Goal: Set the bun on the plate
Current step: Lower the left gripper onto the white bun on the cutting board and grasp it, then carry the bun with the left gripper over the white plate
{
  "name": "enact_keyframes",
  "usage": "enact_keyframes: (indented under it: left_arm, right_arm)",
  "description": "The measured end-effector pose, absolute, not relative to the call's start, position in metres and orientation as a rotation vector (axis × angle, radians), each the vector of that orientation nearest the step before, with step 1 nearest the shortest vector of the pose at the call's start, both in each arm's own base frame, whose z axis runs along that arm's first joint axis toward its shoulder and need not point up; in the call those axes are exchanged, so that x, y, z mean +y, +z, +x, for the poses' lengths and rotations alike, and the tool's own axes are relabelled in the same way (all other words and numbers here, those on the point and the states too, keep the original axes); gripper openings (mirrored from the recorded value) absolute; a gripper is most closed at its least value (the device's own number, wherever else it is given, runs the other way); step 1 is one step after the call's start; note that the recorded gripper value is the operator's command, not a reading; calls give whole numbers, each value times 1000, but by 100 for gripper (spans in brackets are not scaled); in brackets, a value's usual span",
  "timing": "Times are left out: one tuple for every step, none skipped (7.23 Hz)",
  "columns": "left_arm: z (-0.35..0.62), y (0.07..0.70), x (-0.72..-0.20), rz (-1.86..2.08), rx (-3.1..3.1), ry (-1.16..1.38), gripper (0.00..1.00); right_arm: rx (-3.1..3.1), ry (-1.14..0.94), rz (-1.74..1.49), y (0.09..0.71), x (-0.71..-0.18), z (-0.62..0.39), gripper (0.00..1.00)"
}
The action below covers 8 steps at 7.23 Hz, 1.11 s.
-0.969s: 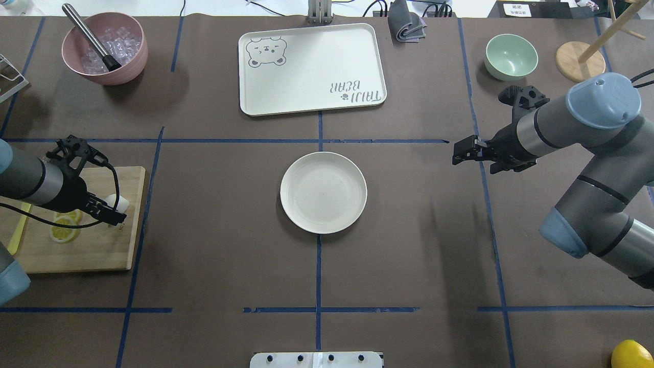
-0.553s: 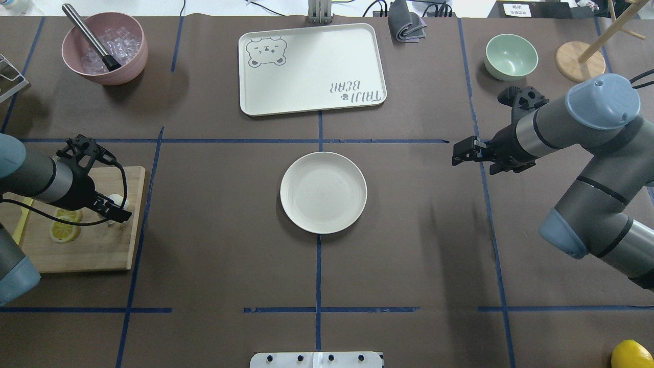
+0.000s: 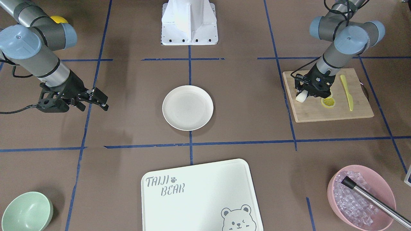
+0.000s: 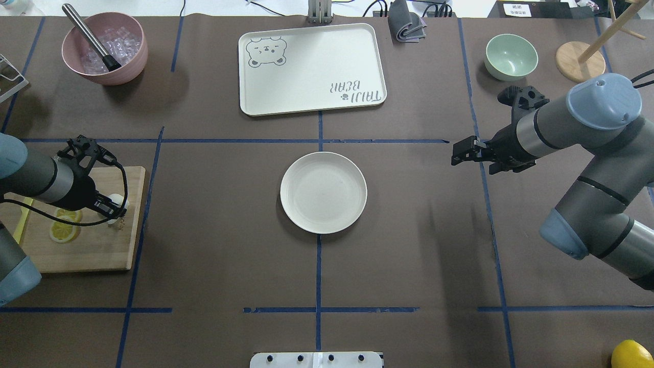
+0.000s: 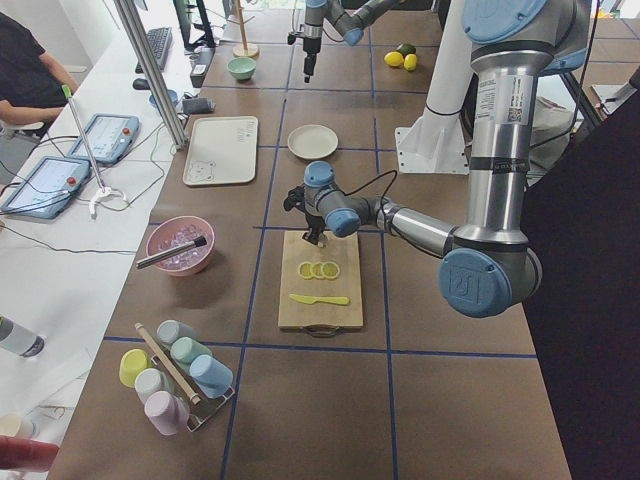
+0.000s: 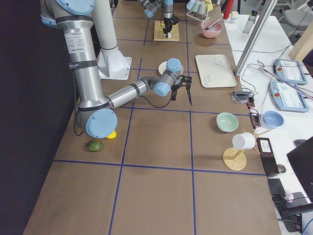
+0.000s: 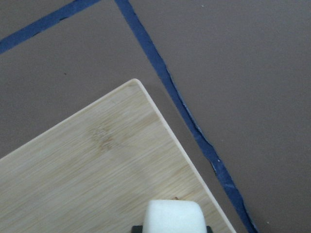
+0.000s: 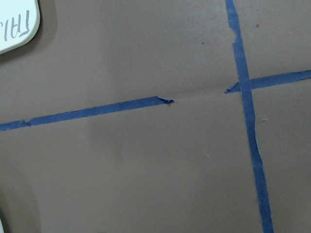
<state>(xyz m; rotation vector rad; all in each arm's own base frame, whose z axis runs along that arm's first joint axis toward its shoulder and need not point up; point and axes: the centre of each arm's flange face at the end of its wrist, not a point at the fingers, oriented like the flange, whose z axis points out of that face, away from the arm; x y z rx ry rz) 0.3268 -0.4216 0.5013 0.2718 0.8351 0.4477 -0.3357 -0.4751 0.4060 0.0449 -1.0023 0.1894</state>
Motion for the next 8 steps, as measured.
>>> enact_keyframes:
  left_arm:
    - [327, 493, -421, 271, 849, 427, 27]
    - [330, 475, -423, 274, 877, 389, 27]
    - [340, 446, -431, 276, 918, 331, 27]
    - [358, 409, -442, 266, 963, 265, 27]
    - [386, 367, -448, 239, 1003, 213, 27]
    - [422, 322, -447, 193, 1034, 167, 27]
    - [459, 281, -446, 159, 1052, 115, 27]
    - [495, 247, -446, 156, 1057, 61, 27]
  right_arm:
    - [-1003, 189, 45, 405, -475, -335, 100]
    - [-1005, 189, 45, 406, -473, -332, 100]
    - [-1006, 188, 44, 407, -467, -327, 100]
    - [-1008, 187, 43, 407, -462, -322, 100]
    - [-1006, 187, 41, 409, -459, -320, 100]
    - [-1000, 181, 42, 413, -456, -317, 100]
    - [-993, 166, 47, 419, -454, -313, 100]
    - [-986, 153, 51, 424, -452, -309, 100]
